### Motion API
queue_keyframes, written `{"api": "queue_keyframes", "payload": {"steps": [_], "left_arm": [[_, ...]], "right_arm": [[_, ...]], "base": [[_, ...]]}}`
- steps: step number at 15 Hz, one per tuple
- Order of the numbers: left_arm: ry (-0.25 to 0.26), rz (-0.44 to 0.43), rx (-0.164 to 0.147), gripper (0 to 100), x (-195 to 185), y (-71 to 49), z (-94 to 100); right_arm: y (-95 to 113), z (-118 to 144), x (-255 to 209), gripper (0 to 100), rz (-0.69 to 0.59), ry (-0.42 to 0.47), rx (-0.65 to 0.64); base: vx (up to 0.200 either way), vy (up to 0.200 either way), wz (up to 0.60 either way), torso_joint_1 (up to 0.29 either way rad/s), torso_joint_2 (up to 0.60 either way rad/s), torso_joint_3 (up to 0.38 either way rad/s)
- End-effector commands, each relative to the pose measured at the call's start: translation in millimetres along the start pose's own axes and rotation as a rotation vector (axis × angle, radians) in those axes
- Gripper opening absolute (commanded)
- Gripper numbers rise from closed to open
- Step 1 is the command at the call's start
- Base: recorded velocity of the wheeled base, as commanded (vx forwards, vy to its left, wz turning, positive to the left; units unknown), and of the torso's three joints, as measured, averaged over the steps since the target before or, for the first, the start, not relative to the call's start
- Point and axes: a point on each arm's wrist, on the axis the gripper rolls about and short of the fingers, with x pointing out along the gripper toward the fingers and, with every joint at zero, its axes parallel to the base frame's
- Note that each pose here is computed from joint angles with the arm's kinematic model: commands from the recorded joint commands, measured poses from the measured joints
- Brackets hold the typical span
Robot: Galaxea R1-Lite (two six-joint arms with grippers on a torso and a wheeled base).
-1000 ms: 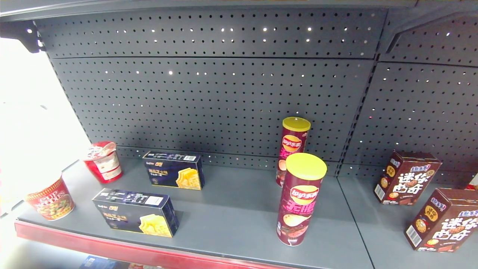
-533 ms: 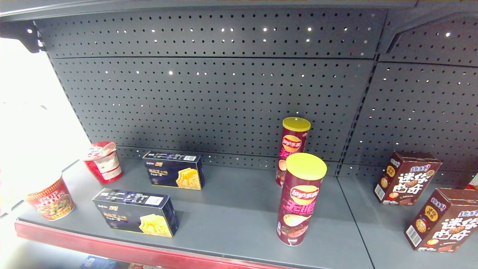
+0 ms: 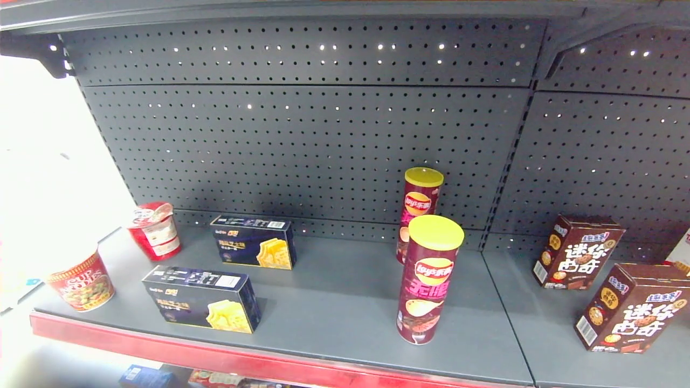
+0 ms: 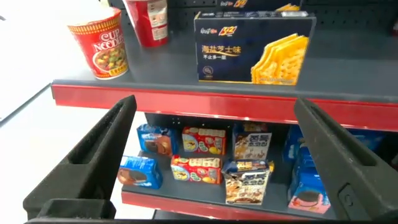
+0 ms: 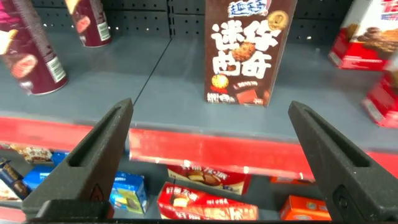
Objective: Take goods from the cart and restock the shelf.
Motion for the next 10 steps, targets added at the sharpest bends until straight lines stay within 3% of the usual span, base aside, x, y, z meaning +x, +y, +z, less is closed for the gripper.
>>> {"api": "queue_keyframes", "payload": {"steps": [1,4,10], "left_arm": [[0.0,0.001,-0.002,100,0.0,0.0,-0.1],[0.0,-0.001,-0.008,100,0.0,0.0,-0.1],[0.0,0.001,-0.009,100,0.0,0.0,-0.1]], "right_arm": [[0.0,-0.1,0.1,100,0.0,0.002,0.0],[0.0,-0.1,0.1,100,0.002,0.002,-0.002],[0.0,-0.1,0.1,100,0.002,0.002,-0.002]], "base": [[0.0,0.0,0.0,0.0,0.0,0.0],[0.0,0.0,-0.6,0.009,0.01,-0.001],[0.0,0.0,0.0,0.0,0.0,0.0]]}}
